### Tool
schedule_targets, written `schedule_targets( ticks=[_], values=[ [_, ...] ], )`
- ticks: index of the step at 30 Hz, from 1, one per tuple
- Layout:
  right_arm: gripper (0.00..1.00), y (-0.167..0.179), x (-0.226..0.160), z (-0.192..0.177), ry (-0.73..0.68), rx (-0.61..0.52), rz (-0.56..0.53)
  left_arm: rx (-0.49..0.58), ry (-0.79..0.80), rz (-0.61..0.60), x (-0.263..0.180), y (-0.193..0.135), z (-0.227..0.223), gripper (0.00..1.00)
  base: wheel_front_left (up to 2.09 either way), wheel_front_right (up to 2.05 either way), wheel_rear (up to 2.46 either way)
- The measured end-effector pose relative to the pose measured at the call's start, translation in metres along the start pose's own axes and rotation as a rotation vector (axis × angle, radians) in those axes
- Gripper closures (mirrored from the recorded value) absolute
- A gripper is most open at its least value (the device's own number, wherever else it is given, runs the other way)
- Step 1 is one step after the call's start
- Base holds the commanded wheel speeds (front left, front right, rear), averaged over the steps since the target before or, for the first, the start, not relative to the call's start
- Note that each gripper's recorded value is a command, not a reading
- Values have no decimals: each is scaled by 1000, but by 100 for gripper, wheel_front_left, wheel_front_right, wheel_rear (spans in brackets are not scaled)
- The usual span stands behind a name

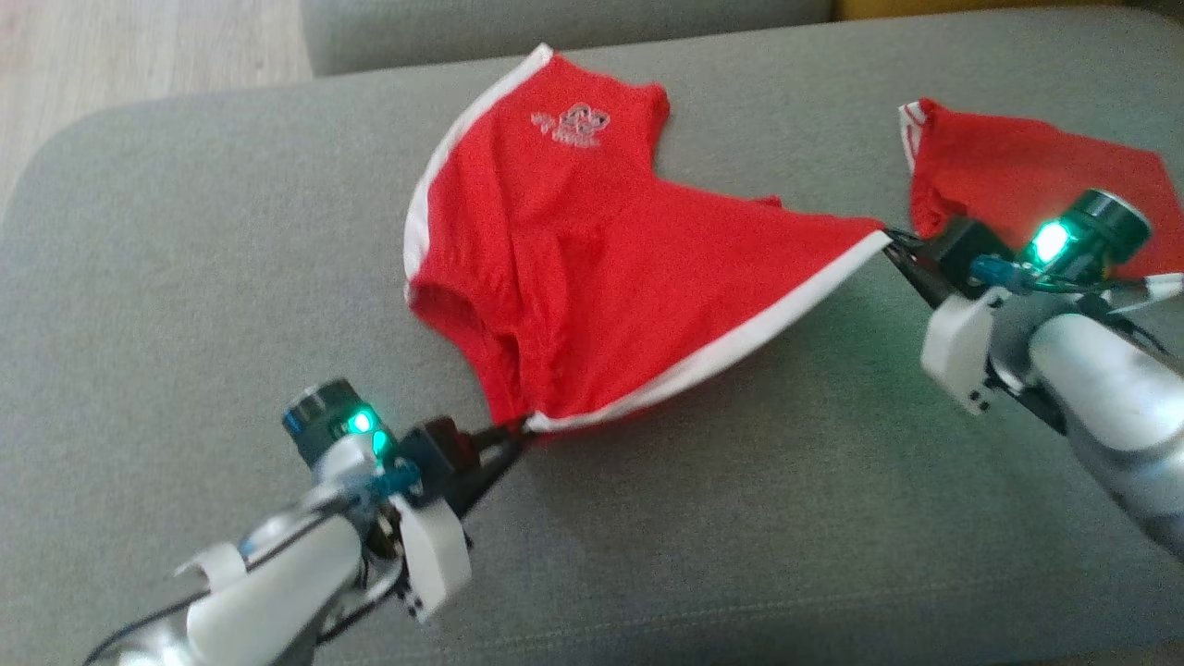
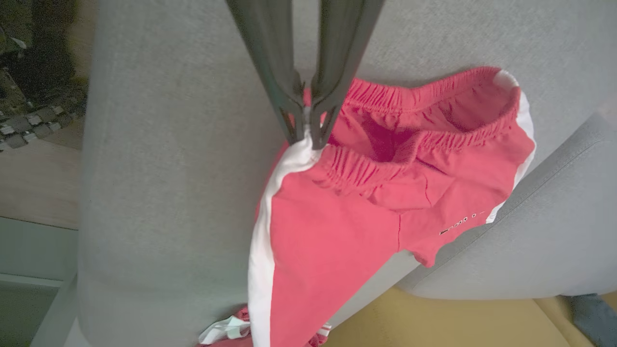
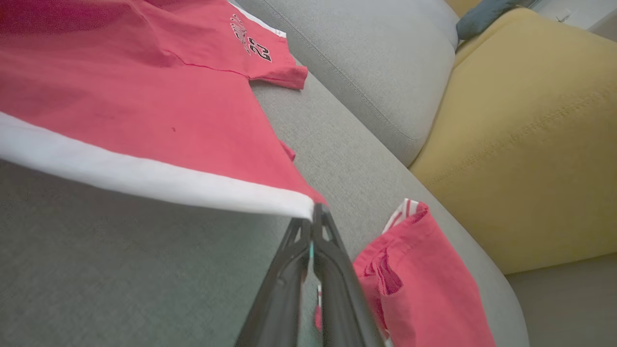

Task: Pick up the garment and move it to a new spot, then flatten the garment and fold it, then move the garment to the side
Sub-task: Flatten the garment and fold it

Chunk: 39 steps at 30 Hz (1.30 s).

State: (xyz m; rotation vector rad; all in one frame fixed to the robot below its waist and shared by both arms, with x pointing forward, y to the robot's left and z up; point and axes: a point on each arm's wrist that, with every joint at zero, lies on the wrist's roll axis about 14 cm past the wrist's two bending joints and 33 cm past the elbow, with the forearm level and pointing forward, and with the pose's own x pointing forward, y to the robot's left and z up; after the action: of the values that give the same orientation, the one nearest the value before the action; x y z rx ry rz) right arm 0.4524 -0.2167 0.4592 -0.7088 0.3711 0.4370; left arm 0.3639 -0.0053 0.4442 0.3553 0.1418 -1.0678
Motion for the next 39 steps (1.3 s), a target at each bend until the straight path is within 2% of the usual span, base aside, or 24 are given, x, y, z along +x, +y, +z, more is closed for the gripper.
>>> schedule_targets(
  ticks=[13,18,27,33,39],
  values=[
    [100,-20,-94,-18,81,2,36,-77,-34,-157,-20,-83,35,100,0,0,0],
    [100,-33,-104,-6,76,2,25,-98,-62,-131,-21,-81,45,100,0,0,0],
    [100,-53,-64,54,-28,-74,10,-111,-111,76,-20,-12,56,100,0,0,0],
    [100,-62,-16,106,-109,-144,18,-140,-105,160,-22,17,47,100,0,0,0],
    [100,-59,43,126,-94,-207,53,-166,-71,206,-17,42,29,100,0,0,0]
  ],
)
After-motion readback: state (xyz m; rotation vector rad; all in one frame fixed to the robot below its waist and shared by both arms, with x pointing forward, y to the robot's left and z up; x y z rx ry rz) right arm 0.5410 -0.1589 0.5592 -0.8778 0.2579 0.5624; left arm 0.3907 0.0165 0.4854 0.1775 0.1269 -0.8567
